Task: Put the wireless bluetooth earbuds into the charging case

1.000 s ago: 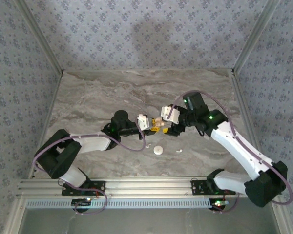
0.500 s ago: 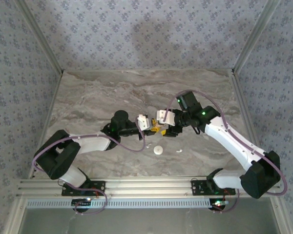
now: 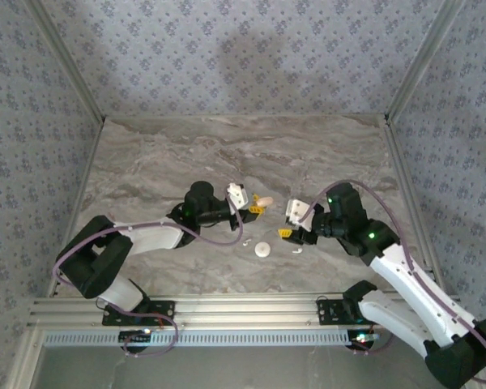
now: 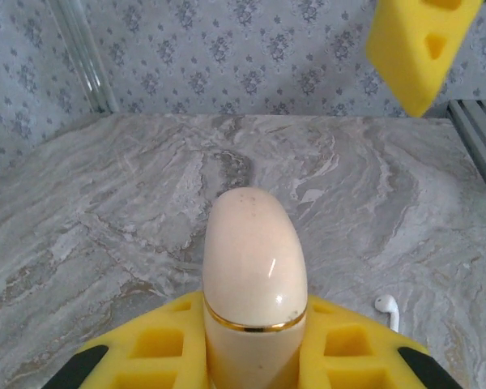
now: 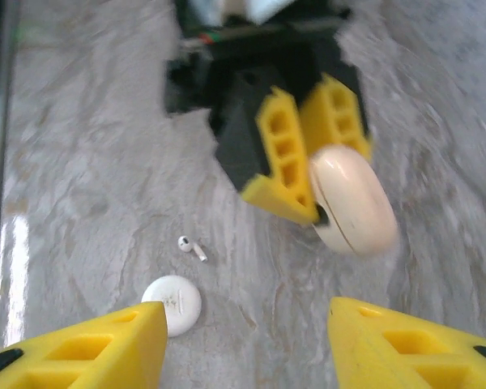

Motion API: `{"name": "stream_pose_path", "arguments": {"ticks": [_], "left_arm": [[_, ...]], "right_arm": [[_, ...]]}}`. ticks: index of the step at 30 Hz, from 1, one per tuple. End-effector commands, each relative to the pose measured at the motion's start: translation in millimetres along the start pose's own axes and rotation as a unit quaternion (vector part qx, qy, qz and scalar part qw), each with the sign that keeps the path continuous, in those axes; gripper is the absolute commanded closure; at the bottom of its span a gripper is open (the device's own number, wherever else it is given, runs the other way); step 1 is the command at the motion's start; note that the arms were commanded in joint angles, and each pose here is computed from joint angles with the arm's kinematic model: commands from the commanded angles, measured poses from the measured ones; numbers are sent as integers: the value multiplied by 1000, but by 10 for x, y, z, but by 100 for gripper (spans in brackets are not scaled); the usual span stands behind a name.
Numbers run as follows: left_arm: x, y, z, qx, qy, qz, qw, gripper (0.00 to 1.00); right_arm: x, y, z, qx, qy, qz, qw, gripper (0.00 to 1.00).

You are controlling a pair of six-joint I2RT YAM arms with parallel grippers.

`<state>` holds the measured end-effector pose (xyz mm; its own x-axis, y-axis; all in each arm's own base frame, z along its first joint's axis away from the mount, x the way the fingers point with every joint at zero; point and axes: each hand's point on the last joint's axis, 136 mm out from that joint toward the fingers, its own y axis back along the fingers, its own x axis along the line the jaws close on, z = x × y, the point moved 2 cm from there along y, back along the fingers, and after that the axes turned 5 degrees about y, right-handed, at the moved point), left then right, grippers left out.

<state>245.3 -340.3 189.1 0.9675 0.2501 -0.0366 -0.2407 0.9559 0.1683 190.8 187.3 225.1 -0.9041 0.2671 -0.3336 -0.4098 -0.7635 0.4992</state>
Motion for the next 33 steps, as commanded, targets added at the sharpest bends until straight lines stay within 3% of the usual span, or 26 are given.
{"name": "stream_pose_path", "arguments": {"ticks": [1, 5, 7, 12, 16, 19, 24, 33], "left_arm": [[101, -107, 186, -8, 94, -5, 995, 82], [205, -295, 167, 30, 217, -9, 976, 83], [266, -412, 130, 57, 288, -5, 956, 83], [414, -709, 91, 100, 421, 3, 902, 85], [527, -950, 26, 132, 495, 26, 858, 86], [616, -1109, -102, 165, 539, 53, 824, 85], [748, -1343, -257, 183, 588, 83, 783, 85], [756, -1753, -371, 211, 620, 93, 750, 84]], "right_arm": [[-408, 65, 13, -50, -165, -105, 979, 43], [-746, 188, -334, -47, -344, -200, 916, 43], [-862, 279, -488, -42, -416, -231, 879, 43], [-1044, 552, -809, -23, -538, -309, 784, 43], [-1183, 711, -927, -44, -582, -359, 728, 43], [-1236, 751, -946, -60, -593, -376, 710, 43], [-1199, 830, -1036, -48, -598, -402, 692, 42], [-1144, 889, -1022, -70, -615, -407, 672, 42]]}}
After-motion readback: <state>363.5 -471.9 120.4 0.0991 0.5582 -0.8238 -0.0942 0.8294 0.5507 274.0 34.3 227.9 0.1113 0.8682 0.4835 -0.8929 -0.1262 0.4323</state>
